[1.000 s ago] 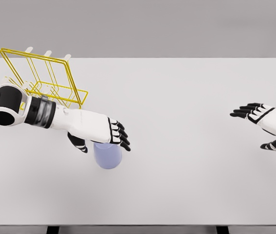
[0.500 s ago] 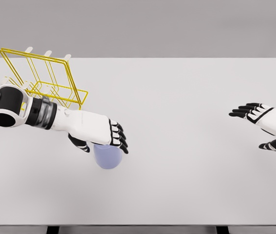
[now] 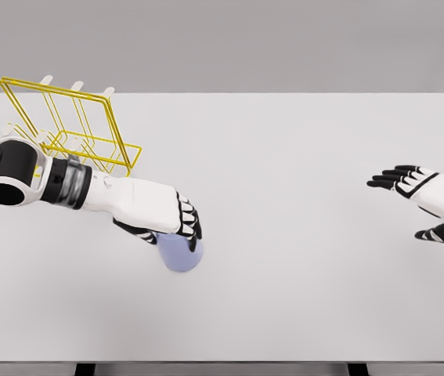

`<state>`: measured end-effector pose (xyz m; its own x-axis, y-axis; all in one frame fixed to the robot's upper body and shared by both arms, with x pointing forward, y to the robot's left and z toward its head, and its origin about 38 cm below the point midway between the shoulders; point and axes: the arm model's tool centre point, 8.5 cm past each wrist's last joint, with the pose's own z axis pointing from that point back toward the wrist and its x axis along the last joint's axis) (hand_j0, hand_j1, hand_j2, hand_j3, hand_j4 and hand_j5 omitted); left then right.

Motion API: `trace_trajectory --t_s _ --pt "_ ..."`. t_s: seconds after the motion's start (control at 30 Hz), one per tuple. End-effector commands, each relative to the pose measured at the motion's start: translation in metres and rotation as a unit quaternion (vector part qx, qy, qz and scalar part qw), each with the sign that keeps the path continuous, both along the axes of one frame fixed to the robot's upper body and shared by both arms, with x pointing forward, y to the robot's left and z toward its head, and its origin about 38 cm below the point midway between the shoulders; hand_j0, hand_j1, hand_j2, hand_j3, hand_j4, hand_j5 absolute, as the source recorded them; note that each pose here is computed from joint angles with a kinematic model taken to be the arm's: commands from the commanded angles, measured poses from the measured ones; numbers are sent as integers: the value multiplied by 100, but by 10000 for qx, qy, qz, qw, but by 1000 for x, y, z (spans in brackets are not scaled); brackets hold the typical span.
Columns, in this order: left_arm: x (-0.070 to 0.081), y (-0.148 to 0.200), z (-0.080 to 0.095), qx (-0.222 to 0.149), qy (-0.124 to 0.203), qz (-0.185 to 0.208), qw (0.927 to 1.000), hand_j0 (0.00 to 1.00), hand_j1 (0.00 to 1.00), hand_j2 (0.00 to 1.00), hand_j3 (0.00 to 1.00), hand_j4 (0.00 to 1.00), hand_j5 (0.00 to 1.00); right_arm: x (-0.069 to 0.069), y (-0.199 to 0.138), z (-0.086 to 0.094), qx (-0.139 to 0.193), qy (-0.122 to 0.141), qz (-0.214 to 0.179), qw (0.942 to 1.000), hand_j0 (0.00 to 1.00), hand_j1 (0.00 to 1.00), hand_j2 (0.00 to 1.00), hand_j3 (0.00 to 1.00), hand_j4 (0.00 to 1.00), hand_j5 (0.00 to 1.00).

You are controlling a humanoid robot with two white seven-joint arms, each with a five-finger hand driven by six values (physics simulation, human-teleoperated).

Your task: Place the cup on the cup holder with both arms

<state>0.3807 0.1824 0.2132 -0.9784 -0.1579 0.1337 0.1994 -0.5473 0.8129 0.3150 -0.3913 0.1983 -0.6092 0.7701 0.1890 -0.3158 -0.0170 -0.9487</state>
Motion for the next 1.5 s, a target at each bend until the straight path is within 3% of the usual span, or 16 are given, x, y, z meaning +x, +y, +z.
trace_trajectory --t_s 0.0,0.77,1.3,1.47 --pt "0 0 1 -31 7 12 10000 54 54 54 54 54 54 0 0 0 27 10 -7 10000 100 100 100 100 100 100" --pt "9 26 53 -706 -154 487 9962 53 53 53 53 53 53 0 -1 1 12 7 -10 10000 100 100 100 100 100 100" --pt "12 68 111 -1252 -488 1034 9855 53 53 53 53 53 53 0 0 0 27 2 -8 10000 100 100 100 100 100 100" --pt "12 80 119 -1277 -539 1187 9832 54 54 54 54 54 54 0 0 0 27 2 -8 10000 100 100 100 100 100 100"
